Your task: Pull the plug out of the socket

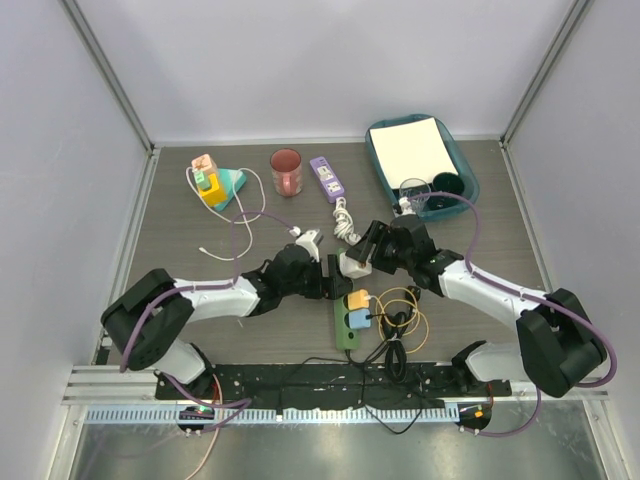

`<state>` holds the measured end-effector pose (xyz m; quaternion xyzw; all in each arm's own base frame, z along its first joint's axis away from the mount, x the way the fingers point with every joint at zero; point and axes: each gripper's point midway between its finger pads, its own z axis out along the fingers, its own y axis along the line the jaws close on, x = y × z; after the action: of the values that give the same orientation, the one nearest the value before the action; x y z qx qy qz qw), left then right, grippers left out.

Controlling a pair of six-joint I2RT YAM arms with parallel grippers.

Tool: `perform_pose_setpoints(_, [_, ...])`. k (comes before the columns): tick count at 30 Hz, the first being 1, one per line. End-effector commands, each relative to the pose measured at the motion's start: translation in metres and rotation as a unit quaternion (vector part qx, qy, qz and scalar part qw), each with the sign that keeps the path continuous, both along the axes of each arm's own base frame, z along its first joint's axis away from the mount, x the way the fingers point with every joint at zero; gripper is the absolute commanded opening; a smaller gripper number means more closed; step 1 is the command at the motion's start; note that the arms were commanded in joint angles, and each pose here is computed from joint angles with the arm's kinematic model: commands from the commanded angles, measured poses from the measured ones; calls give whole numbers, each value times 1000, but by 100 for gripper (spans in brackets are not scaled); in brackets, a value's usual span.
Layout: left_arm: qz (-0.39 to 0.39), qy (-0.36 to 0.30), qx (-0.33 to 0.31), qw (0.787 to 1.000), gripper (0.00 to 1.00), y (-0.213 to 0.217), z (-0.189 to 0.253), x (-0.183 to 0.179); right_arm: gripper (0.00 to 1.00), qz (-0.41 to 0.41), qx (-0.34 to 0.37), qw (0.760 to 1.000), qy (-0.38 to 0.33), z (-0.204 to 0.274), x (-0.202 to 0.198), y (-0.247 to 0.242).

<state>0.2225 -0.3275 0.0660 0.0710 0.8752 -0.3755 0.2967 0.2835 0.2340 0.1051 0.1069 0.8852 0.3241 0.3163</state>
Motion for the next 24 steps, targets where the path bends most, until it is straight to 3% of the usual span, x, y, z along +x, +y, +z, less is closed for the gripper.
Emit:
perform_pose_setpoints(1, [-8, -32, -32, 999, 80, -16, 16, 11, 21, 6, 66, 997, -46, 40, 7, 16])
perform_pose_setpoints(5, [-10, -22, -33, 999, 76, -16, 5, 7, 20, 5, 63, 997, -46, 37, 6, 14])
perform_pose_setpoints(8, [-13, -17, -34, 999, 62, -17, 1, 7, 21, 6, 60, 997, -45, 34, 5, 14])
perform_pose_setpoints(11, [-19, -11, -38, 999, 37, -20, 1, 4, 26, 9, 57, 997, -44, 31, 5, 14])
perform_pose_setpoints(12, [-20, -10, -41, 999, 24, -21, 1, 4, 32, 19, 59, 997, -45, 30, 3, 16])
perform_pose_setpoints(14, [-27, -7, -46, 999, 13, -23, 4, 2, 41, 26, 62, 997, -47, 31, 1, 18])
perform_pose_setpoints(15, [-30, -8, -47, 998, 2, -24, 5, 2, 49, 29, 60, 997, -46, 29, 1, 17])
perform_pose_setpoints(18, [-34, -4, -49, 998, 0, -26, 6, 1, 63, 38, 57, 997, -48, 28, 0, 19])
perform_pose_setpoints(24, [-35, -1, -54, 998, 0, -27, 7, 0, 66, 55, 61, 996, -36, 22, -4, 24])
